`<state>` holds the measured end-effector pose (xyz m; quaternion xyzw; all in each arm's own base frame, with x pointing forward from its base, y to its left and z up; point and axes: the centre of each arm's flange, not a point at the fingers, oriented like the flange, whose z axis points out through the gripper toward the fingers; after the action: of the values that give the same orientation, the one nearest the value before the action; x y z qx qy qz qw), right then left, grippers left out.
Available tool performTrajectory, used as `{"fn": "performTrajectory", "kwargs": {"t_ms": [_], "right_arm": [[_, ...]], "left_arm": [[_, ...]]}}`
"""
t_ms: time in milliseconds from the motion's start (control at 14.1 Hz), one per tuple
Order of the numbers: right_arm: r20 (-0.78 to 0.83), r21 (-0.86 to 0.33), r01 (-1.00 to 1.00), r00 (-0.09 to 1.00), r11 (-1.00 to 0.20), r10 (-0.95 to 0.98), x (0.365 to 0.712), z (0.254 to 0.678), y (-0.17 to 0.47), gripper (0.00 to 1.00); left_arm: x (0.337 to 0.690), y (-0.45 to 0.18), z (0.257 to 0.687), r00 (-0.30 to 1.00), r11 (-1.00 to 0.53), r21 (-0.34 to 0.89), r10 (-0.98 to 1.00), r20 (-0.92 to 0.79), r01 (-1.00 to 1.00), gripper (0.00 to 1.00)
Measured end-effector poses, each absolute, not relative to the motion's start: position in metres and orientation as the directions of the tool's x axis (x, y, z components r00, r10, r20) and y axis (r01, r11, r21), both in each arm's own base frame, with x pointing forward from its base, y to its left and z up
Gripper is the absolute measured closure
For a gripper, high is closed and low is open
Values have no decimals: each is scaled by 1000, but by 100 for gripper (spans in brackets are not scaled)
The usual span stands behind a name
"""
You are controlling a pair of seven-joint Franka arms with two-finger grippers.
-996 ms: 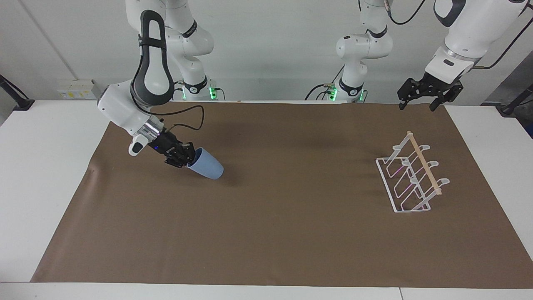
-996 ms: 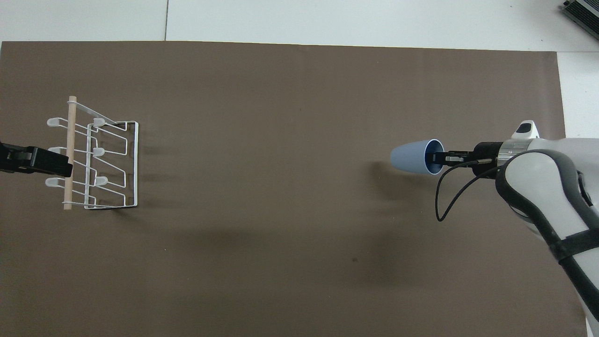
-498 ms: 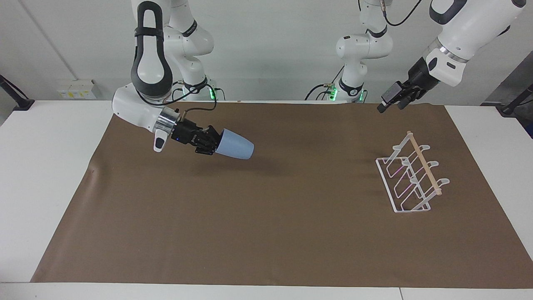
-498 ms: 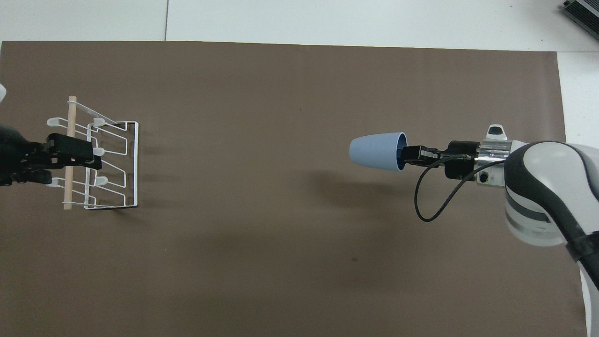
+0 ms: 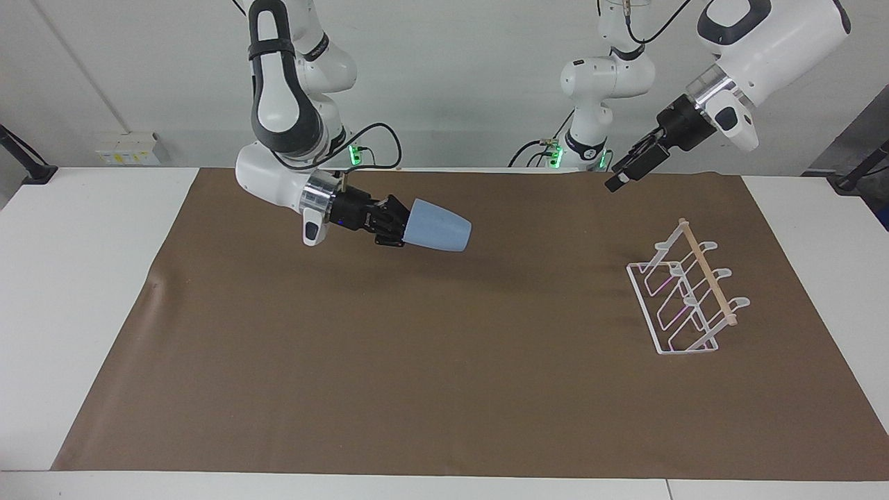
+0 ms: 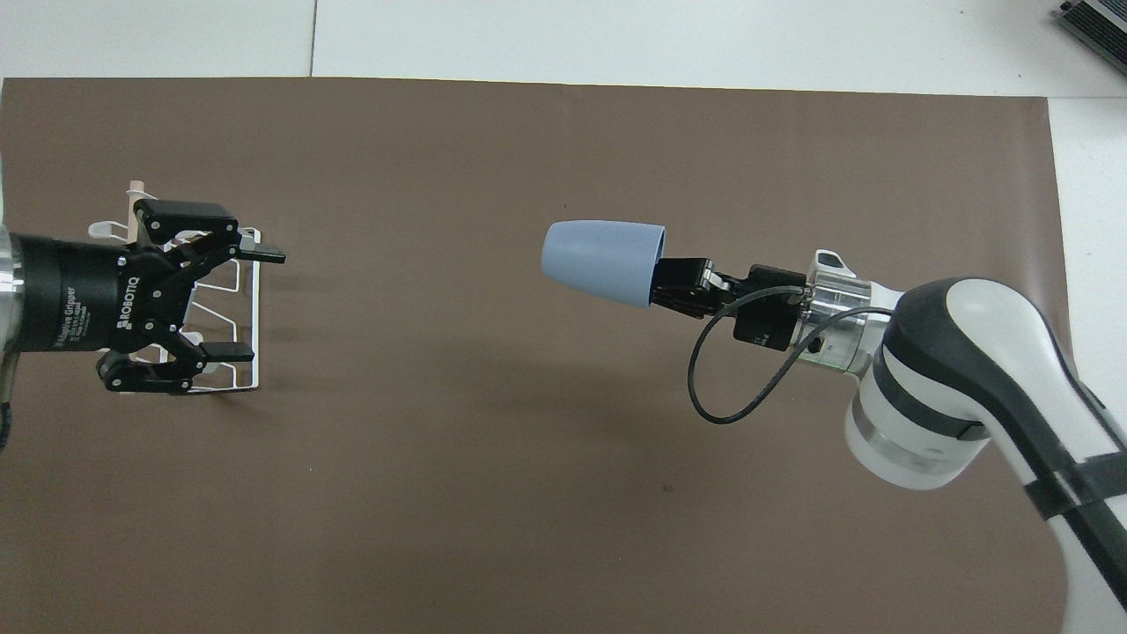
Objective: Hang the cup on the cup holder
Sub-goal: 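Carry the cup toward the left gripper while the left gripper approaches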
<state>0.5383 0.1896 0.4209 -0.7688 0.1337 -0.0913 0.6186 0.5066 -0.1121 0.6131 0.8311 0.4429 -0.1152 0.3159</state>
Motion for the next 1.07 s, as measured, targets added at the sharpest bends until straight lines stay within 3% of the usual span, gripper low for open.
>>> {"fn": "performTrajectory", "kwargs": {"t_ms": [427, 1067], "right_arm": [[-27, -979, -111, 904, -174, -426, 507, 459, 285, 92], [-4, -978, -90, 911, -189, -413, 483, 474, 315, 92]], "left_arm": [[498, -188, 604, 472, -202, 487, 703, -532, 850, 0], [500, -201, 592, 565, -277, 547, 675, -474, 790, 0]]}}
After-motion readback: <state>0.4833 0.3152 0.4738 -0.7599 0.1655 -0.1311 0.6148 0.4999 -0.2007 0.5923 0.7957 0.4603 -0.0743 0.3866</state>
